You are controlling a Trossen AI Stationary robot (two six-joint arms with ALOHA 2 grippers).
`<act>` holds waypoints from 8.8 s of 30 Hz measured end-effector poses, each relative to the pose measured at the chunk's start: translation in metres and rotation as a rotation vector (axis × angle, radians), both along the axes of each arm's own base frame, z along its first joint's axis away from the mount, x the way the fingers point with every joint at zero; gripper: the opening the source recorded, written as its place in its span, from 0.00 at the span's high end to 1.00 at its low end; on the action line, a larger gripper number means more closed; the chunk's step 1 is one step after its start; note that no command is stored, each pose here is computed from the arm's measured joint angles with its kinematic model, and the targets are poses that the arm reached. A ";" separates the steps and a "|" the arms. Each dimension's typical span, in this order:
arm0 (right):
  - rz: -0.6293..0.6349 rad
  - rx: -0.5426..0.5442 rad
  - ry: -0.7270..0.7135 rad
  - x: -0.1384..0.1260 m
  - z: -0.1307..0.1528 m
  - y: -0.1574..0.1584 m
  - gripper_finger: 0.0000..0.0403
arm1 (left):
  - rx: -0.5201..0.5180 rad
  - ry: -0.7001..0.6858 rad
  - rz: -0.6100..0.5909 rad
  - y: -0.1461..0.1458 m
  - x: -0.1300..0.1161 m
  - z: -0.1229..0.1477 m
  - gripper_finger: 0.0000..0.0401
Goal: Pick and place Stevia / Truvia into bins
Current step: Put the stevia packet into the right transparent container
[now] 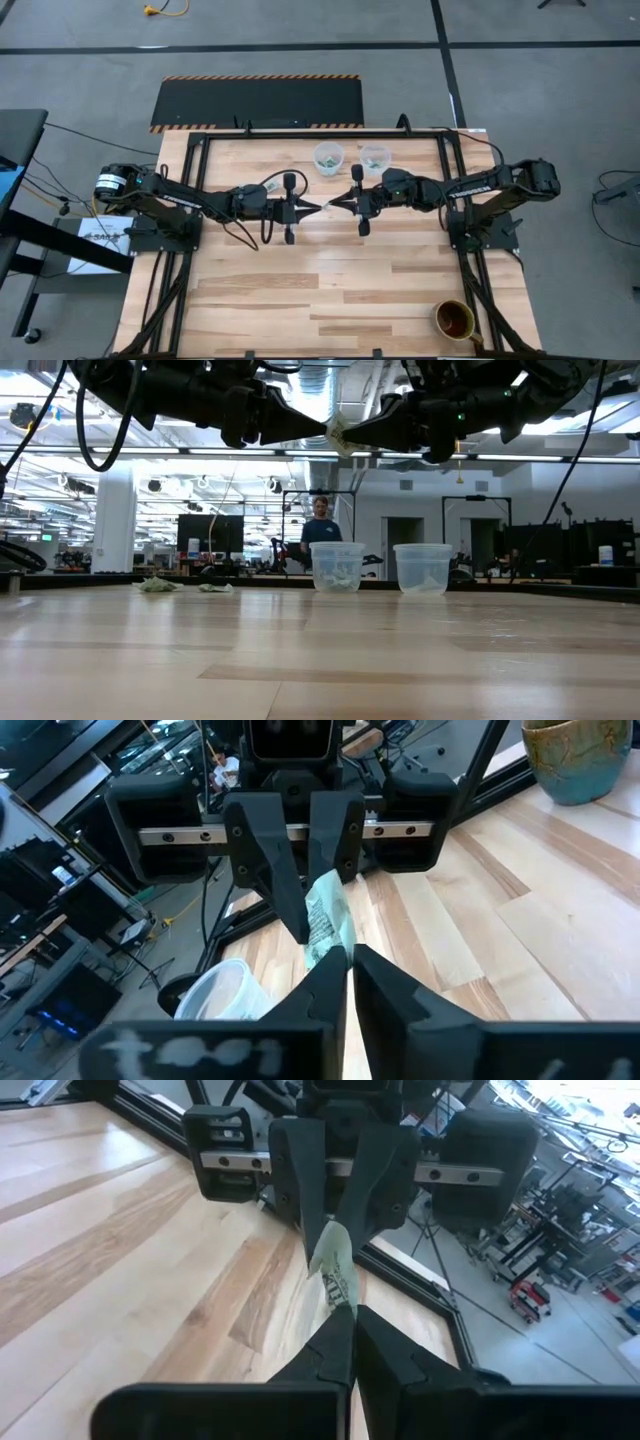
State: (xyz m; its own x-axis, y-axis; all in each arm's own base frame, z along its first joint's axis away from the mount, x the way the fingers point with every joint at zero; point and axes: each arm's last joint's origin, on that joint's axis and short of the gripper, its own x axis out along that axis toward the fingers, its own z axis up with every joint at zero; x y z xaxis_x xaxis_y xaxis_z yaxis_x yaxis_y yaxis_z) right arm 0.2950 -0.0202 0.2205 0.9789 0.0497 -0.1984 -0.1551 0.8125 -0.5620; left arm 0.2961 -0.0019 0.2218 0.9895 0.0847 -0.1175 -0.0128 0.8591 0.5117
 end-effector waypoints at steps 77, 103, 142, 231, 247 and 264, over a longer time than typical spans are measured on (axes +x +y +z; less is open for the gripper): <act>-0.978 0.189 0.140 -0.021 -0.017 -0.063 0.59 | -0.166 0.492 0.738 0.022 -0.035 -0.056 0.63; -0.900 0.171 0.121 -0.016 -0.014 -0.053 0.59 | -0.622 0.602 1.007 0.075 -0.071 -0.085 0.64; -0.879 0.183 0.118 -0.016 -0.014 -0.053 0.61 | -0.529 0.632 0.912 0.093 -0.045 -0.117 0.98; -0.034 0.363 -0.167 0.014 0.047 -0.021 0.97 | -0.379 -0.383 -0.117 0.052 0.012 0.039 1.00; -0.047 0.349 -0.164 0.014 0.046 -0.022 0.99 | -0.347 -0.390 -0.135 0.045 0.012 0.040 0.76; -0.481 0.395 -0.001 -0.003 0.023 -0.081 0.99 | -0.397 -0.113 0.050 0.049 0.016 0.010 0.60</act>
State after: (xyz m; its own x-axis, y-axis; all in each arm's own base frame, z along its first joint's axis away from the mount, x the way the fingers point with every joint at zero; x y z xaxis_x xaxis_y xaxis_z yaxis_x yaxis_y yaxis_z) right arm 0.2917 -0.1012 0.2439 0.9100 -0.3277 -0.2542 0.2804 0.9377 -0.2050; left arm 0.3118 0.0466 0.2320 0.9939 0.1026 -0.0417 -0.0962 0.9863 0.1340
